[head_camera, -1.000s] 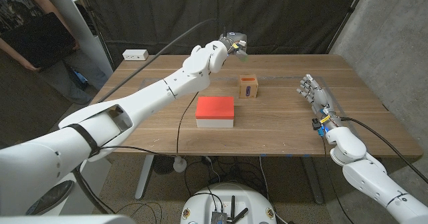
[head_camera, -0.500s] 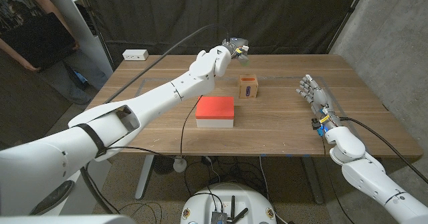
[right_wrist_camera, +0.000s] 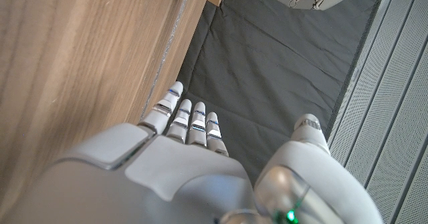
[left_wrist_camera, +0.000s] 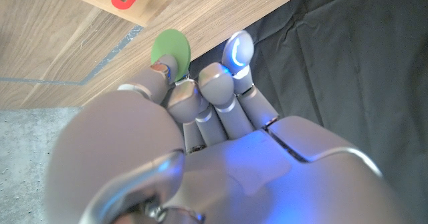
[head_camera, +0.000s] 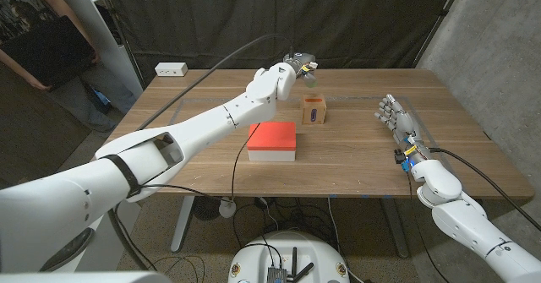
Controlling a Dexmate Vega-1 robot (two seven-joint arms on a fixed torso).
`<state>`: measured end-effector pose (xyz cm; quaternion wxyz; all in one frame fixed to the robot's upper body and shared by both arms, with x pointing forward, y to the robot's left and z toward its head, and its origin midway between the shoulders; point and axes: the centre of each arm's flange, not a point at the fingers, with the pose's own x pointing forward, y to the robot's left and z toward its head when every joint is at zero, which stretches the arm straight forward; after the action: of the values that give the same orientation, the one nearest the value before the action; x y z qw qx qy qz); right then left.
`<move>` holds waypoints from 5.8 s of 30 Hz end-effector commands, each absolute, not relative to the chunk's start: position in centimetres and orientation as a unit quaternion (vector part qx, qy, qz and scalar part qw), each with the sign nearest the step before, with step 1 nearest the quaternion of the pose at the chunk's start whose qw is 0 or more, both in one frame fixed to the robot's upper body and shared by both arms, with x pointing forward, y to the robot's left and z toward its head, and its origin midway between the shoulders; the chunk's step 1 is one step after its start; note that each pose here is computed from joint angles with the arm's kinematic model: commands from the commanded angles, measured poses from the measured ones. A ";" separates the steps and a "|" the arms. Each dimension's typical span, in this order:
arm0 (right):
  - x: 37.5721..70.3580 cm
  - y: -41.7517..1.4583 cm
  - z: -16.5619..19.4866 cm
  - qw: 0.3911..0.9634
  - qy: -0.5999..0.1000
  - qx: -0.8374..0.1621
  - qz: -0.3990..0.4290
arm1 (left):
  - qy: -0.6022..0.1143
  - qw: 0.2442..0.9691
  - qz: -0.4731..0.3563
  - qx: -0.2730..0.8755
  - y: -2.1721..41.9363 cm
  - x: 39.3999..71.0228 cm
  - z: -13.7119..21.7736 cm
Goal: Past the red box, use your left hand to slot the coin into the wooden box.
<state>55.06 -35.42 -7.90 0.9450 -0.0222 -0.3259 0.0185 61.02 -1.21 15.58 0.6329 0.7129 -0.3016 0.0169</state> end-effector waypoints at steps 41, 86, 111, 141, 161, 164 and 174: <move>55.3 -35.7 -8.3 0.945 -0.326 -0.020 0.020 | -0.276 0.642 0.000 0.715 -2.8 63.3 11.8; 55.3 -35.9 -8.3 0.946 -0.321 -0.027 0.019 | -0.283 0.661 0.016 0.695 -3.0 64.0 10.8; 55.6 -36.0 -8.4 0.947 -0.320 -0.028 0.020 | -0.275 0.663 0.007 0.696 -3.2 64.6 10.3; 55.9 -36.3 -8.5 0.946 -0.321 -0.027 0.019 | -0.251 0.656 -0.007 0.712 -3.9 65.3 9.8; 56.0 -36.1 -8.3 0.946 -0.322 -0.032 0.022 | -0.243 0.662 -0.014 0.709 -3.3 65.3 10.0; 56.1 -36.1 -8.3 0.946 -0.322 -0.030 0.021 | -0.243 0.662 -0.015 0.709 -3.3 65.4 10.0; 56.3 -36.2 -8.1 0.946 -0.322 -0.029 0.020 | -0.244 0.664 -0.016 0.707 -3.4 65.7 10.1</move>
<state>56.03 -36.12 -8.23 0.9456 -0.0296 -0.3233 0.0213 65.43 -3.36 9.96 0.6620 0.7088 -0.2432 -0.0150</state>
